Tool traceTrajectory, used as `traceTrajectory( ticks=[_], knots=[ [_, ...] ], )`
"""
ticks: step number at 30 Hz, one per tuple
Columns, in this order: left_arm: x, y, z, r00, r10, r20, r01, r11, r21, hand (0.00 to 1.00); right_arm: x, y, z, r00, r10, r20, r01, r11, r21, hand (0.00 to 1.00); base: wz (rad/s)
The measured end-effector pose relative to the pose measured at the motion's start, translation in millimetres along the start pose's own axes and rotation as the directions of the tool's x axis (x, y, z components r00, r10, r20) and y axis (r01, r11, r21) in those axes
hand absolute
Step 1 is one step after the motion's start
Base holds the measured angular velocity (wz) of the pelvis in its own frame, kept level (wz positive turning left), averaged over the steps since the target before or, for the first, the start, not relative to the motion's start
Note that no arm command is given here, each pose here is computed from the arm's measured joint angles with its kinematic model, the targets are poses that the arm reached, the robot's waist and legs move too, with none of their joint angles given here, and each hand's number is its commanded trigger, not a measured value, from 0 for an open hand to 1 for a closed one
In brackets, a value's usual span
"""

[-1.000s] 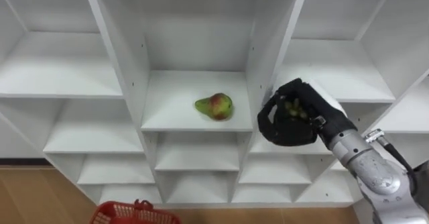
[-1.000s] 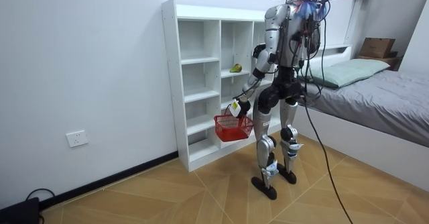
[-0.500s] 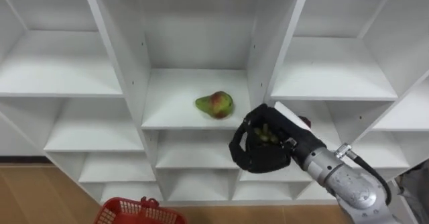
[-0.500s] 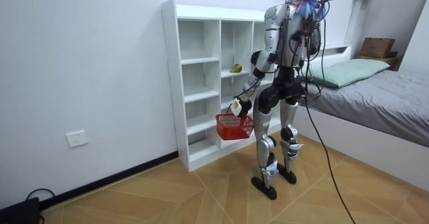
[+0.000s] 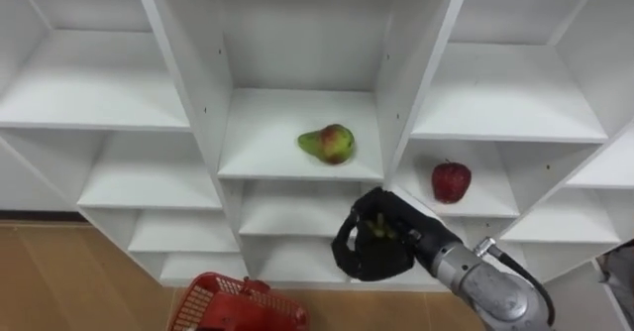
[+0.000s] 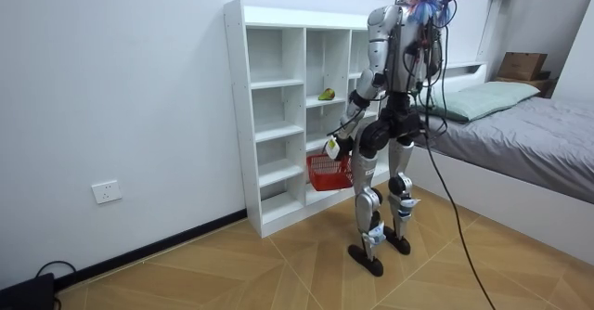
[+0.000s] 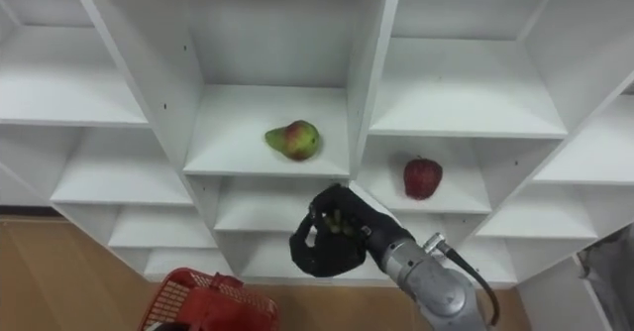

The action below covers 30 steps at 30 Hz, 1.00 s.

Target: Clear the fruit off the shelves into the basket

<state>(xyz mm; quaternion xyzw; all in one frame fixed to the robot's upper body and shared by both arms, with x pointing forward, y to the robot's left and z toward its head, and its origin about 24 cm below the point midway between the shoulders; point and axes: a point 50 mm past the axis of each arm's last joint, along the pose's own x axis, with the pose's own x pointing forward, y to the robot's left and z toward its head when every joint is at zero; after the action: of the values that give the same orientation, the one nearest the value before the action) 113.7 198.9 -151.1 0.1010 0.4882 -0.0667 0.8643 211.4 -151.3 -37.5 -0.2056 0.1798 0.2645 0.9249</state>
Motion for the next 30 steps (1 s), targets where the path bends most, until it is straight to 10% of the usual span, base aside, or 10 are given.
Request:
traceTrajectory(
  ticks=[30],
  knots=[
    [13.6, -43.0, 89, 0.927, -0.217, 0.304, 0.228, 0.974, -0.001, 1.0, 42, 17, -25, 0.992, -0.063, -0.113, 0.058, 0.997, -0.045, 1.0, 0.02]
  ],
)
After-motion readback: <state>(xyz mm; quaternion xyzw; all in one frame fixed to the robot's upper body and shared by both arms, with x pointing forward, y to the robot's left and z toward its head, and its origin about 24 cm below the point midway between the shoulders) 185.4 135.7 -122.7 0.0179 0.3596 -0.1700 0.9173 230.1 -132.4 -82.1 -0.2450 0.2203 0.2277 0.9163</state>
